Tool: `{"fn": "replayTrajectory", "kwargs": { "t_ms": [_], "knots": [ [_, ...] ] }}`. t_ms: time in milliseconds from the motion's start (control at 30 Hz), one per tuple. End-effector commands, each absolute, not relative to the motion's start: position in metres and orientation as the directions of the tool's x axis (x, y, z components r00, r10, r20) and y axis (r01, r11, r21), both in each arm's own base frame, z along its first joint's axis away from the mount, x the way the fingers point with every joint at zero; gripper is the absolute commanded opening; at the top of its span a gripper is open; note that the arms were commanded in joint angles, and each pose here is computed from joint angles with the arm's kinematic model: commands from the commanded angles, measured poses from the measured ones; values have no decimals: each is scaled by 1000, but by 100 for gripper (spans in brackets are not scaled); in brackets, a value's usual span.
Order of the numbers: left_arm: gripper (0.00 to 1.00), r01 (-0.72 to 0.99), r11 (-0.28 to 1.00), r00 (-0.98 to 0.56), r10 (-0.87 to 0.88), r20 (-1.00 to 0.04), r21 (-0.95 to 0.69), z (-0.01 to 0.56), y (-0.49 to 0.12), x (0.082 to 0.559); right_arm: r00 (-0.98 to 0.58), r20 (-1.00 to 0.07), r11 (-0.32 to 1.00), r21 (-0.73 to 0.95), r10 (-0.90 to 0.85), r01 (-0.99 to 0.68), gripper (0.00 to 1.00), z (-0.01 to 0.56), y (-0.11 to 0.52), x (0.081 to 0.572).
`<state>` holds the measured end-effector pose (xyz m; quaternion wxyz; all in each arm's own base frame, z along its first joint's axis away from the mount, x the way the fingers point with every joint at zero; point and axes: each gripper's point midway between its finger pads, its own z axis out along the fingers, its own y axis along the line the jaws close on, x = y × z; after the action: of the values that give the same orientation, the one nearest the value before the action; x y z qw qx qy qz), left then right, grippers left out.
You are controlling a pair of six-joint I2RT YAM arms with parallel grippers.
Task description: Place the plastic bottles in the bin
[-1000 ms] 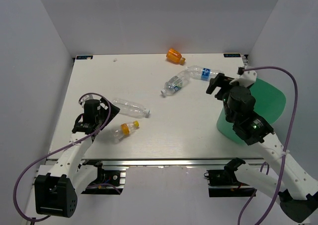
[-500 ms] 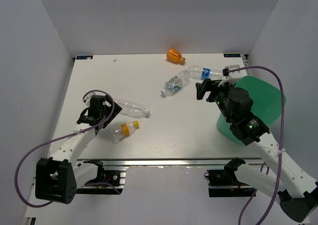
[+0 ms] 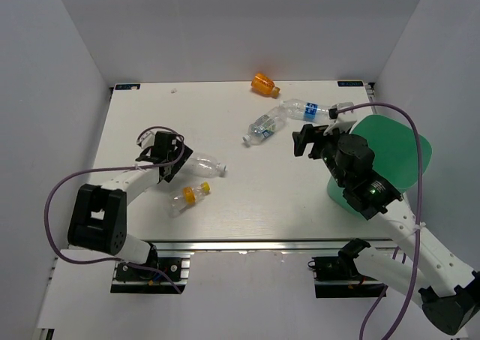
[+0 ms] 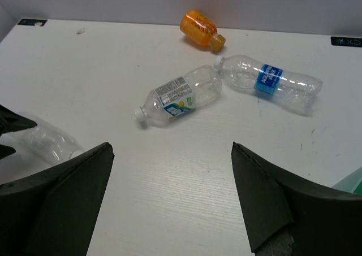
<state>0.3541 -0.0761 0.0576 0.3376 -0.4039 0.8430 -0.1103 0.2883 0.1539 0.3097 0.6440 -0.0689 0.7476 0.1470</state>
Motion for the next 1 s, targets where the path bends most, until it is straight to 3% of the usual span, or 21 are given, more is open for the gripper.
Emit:
{"fn": "replayTrajectory", "kwargs": {
  "t_ms": [0, 100, 200, 400, 467, 533, 767, 967],
  "knots": [
    [98, -571, 631, -371, -769, -521, -524, 75, -78, 384, -134, -988, 955, 118, 83, -274, 89, 311, 149, 291],
    [98, -575, 639, -381, -762, -524, -511, 66, -80, 393, -147, -987, 958, 105, 68, -267, 89, 303, 149, 292],
    [89, -572, 647, -399, -756, -518, -504, 57, -85, 402, -163, -986, 954, 89, 43, -287, 89, 297, 154, 293],
    [53, -566, 670, -433, -737, -518, -481, 44, -94, 424, -182, -982, 897, 38, -47, -440, 89, 282, 180, 287],
    [34, -550, 672, -426, -737, -525, -496, 53, -97, 435, -172, -981, 845, 13, -94, -535, 89, 278, 195, 281],
    [27, -523, 676, -425, -735, -529, -519, 64, -104, 445, -162, -980, 803, 6, -113, -596, 89, 277, 206, 276],
    [17, -217, 767, -463, -625, -628, -604, 163, -175, 461, -197, -968, 649, 50, -156, -759, 89, 269, 248, 266],
    [17, 26, 696, -415, -645, -642, -717, 241, -234, 421, -209, -970, 506, 119, -125, -855, 89, 263, 283, 254]
  ]
}}
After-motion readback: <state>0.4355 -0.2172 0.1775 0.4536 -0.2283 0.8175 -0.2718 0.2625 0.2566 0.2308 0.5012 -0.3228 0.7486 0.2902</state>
